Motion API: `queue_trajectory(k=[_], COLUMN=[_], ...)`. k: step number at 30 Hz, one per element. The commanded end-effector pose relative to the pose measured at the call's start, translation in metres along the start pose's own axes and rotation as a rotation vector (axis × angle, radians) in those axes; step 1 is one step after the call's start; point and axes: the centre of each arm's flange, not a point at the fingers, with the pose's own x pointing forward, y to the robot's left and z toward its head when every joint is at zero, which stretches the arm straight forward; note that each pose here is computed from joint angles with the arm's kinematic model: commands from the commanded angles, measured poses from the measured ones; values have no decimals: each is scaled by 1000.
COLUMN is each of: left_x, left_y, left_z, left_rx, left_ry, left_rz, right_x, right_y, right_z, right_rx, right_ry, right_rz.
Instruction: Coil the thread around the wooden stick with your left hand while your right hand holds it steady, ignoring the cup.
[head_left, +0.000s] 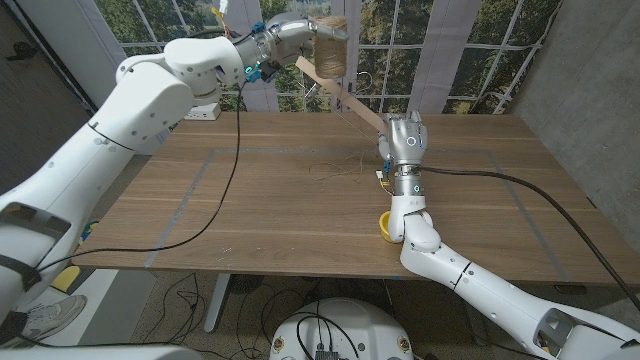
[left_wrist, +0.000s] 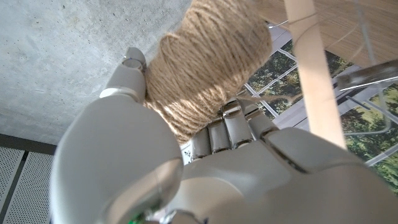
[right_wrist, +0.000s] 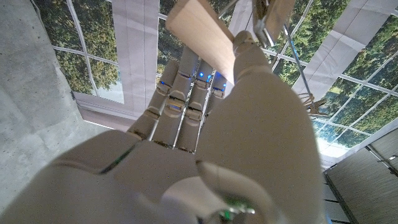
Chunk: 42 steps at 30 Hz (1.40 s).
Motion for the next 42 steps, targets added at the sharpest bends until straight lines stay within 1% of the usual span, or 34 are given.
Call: queue_trajectory(k=[1, 2, 4, 6, 8, 9, 11, 15, 16, 18, 22, 25, 26, 28, 29, 30, 31, 32, 34, 35, 36, 38, 39, 40, 41, 42], left_x=[-10, -10, -9, -8, -5, -4, -4, 0, 1, 1, -2, -3, -3, -4, -4, -5, -5, -6, -8, -8, -7, -8, -8, -8, -10, -11], left_y=[-5, -6, -7, -9, -11, -12, -14, -22, -24, -25, -26, -31, -34, -35, -35, -36, -37, -38, -40, -42, -44, -49, -49, -49, -51, -51], left_z=[-40, -45, -53, -62, -71, -75, -82, -105, -111, -119, -129, -144, -153, -160, -160, -165, -167, -171, -178, -182, -187, -195, -199, -202, -204, -205], left_rx=[-106, -120, -146, -181, -220, -240, -244, -330, -355, -370, -406, -472, -518, -546, -546, -584, -607, -631, -667, -688, -737, -828, -851, -856, -868, -863], left_ry=[-1, -4, 8, 4, 15, 12, 26, 52, 63, 75, 76, 80, 76, 59, 58, 26, 24, 8, -26, -42, -81, -80, -93, -94, -101, -91], left_rz=[5, 0, -7, -11, -46, -50, -51, -80, -82, -76, -54, -60, -57, -39, -39, -13, -14, -8, 50, 54, 65, 104, 121, 134, 178, 207], right_x=[4, 4, 4, 4, 4, 4, 4, 4, 4, 4, 5, 6, 8, 9, 9, 10, 11, 11, 12, 12, 12, 12, 12, 12, 12, 12], right_y=[-2, -3, -3, -3, -3, -3, -3, -3, -3, -4, -4, -5, -6, -6, -6, -6, -6, -6, -5, -5, -5, -5, -5, -4, -4, -4], right_z=[-5, -5, -5, -4, -4, -4, -4, -3, -4, -4, -4, -5, -6, -6, -6, -8, -8, -9, -11, -11, -12, -14, -14, -15, -16, -16], right_rx=[26, 28, 30, 28, 32, 29, 35, 39, 39, 44, 60, 85, 102, 106, 107, 125, 125, 134, 145, 143, 149, 152, 150, 152, 154, 152], right_ry=[53, 55, 54, 54, 56, 55, 58, 59, 60, 61, 67, 80, 87, 89, 89, 99, 103, 109, 118, 121, 125, 131, 136, 134, 136, 137], right_rz=[-30, -31, -35, -37, -38, -40, -39, -42, -44, -45, -53, -61, -61, -64, -64, -62, -65, -65, -65, -69, -67, -68, -69, -67, -67, -68])
